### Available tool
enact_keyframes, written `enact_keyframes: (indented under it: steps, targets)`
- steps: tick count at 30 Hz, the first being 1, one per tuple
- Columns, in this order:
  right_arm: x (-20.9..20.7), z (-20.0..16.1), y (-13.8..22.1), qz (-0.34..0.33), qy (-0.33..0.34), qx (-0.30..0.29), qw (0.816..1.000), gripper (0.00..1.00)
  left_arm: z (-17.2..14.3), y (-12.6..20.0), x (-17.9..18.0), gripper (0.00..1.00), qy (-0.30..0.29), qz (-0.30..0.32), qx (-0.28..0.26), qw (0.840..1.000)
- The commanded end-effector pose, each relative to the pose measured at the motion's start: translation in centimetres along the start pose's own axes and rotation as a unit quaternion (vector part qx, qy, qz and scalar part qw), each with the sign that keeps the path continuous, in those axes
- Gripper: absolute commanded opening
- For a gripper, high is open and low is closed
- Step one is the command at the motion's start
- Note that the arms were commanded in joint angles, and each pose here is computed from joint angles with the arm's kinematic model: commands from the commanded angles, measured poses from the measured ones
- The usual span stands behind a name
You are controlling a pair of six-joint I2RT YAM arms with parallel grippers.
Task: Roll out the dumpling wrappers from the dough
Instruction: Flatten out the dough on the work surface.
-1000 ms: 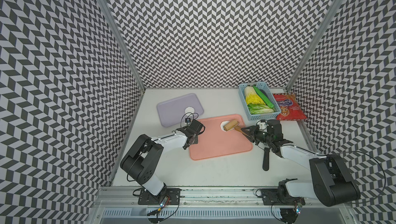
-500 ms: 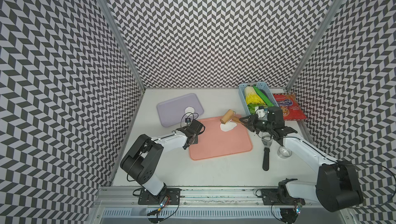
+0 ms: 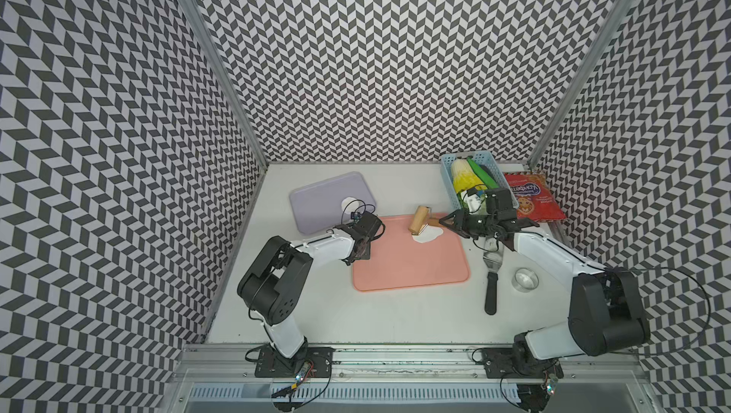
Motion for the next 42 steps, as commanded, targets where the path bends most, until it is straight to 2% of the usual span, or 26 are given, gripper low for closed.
enact_keyframes:
  steps: [1,5,12,17,20,22,26,32,35,39,42]
  targets:
    - [1.0,0.9,0.9,0.022,0.048,-0.028,0.998,0.0,-1.6,-0.5,0.9,0.0,-0.078,0.05,0.035,0.995]
    - [0.9,0.5,1.8,0.009,0.053,-0.037,0.998,0.0,-2.0,-0.6,1.4,0.0,-0.103,0.067,0.039,0.992]
    - [-1.3,0.9,1.3,-0.012,0.03,-0.025,0.999,0.0,-1.9,-0.3,1.2,0.0,-0.117,0.046,0.035,0.991]
    - [-2.5,-0.1,0.4,0.058,-0.051,0.02,0.997,0.0,-1.0,0.4,1.3,0.0,-0.132,0.056,0.016,0.99]
    - [-2.2,-0.6,0.4,0.079,-0.066,0.039,0.994,0.0,-1.0,0.3,1.7,0.0,-0.137,0.064,0.015,0.988]
    - [-2.1,-0.7,0.8,0.068,-0.06,0.039,0.995,0.0,-1.0,0.1,1.6,0.0,-0.138,0.063,0.015,0.988]
    - [-3.4,-0.9,1.2,-0.009,-0.04,0.039,0.998,0.0,-1.1,-0.1,1.5,0.0,-0.134,0.062,0.018,0.989]
    - [-4.2,-1.3,1.6,-0.048,-0.038,0.052,0.997,0.0,-1.0,-0.6,1.6,0.0,-0.119,0.059,0.017,0.991]
    - [-4.6,-2.1,2.1,-0.06,-0.046,0.061,0.995,0.0,-1.0,-0.5,1.8,0.0,-0.113,0.064,0.01,0.991]
    - [-4.5,-2.4,3.1,-0.035,-0.069,0.051,0.996,0.0,-1.1,-0.5,2.0,0.0,-0.111,0.062,0.008,0.992]
    - [-5.6,-3.3,2.7,-0.053,-0.078,0.06,0.994,0.0,-1.1,-0.5,1.9,0.0,-0.111,0.062,0.005,0.992]
Point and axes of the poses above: each gripper's point midway between its finger pads, its own y axis back along the fingers, its own x axis along the line the jaws close on, z = x × y, the point moved 7 cm from there along y, back along the fingers, and after that the axes turned 3 degrees about y, right-handed, at the moved point
